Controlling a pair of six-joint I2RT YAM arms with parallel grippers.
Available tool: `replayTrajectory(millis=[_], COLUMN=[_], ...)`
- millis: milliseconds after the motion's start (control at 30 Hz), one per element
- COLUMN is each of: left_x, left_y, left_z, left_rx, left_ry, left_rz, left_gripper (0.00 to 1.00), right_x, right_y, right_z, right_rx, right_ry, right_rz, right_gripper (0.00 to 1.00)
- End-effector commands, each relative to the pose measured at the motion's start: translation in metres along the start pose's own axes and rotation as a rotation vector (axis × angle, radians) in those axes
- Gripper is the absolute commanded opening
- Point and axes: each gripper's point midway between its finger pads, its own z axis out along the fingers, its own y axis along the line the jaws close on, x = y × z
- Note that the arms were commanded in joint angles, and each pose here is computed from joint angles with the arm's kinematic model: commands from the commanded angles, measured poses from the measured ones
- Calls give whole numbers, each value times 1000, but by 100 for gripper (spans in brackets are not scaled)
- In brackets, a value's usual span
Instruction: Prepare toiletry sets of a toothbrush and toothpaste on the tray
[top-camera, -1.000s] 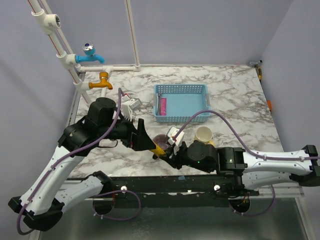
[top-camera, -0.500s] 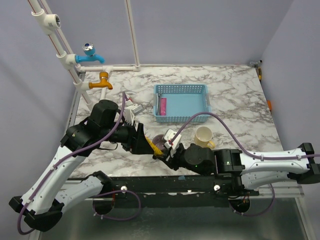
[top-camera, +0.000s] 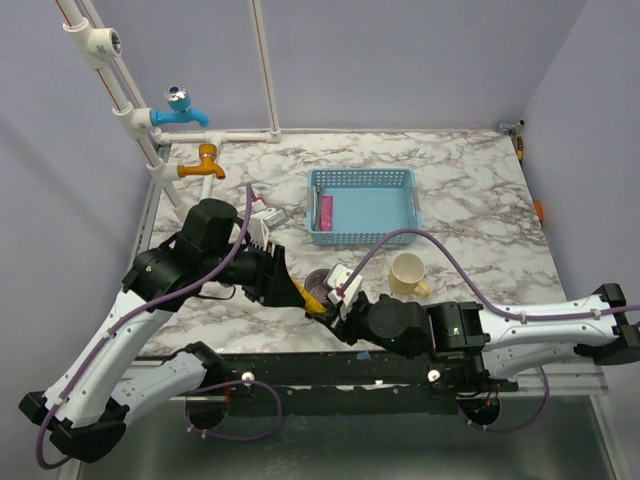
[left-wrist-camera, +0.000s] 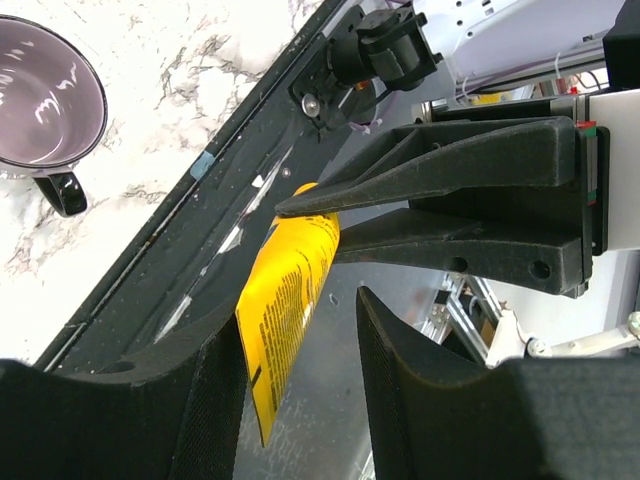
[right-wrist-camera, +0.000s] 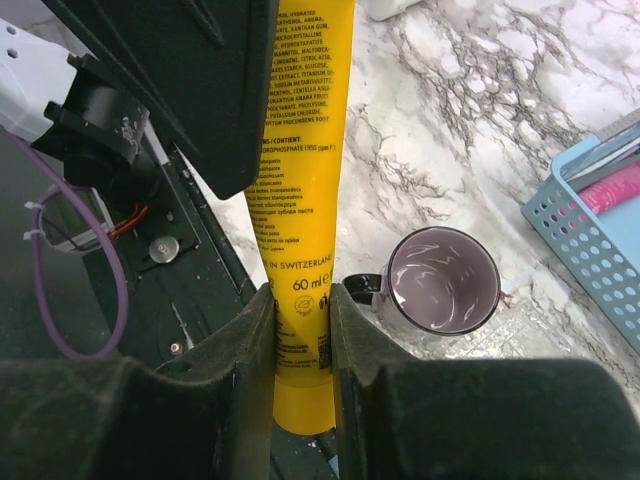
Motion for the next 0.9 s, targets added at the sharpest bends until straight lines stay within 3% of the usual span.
replayTrajectory(millis=[0, 333, 867], left_x=[-2, -4, -8], left_y=[0, 5, 3], left_z=[-3, -5, -15], left_rx=[-12, -50, -77], left_ry=[-1, -15, -46], left_rz=[21, 32, 45], left_gripper=[45, 37, 36], right_x=[-16, -10, -1], right_y=[1, 3, 10], right_z=[-2, -6, -8], right_rx=[23, 41, 43], right_ry=[-43, -37, -23], right_rz=[6, 3, -1], right_gripper=[21, 21, 21])
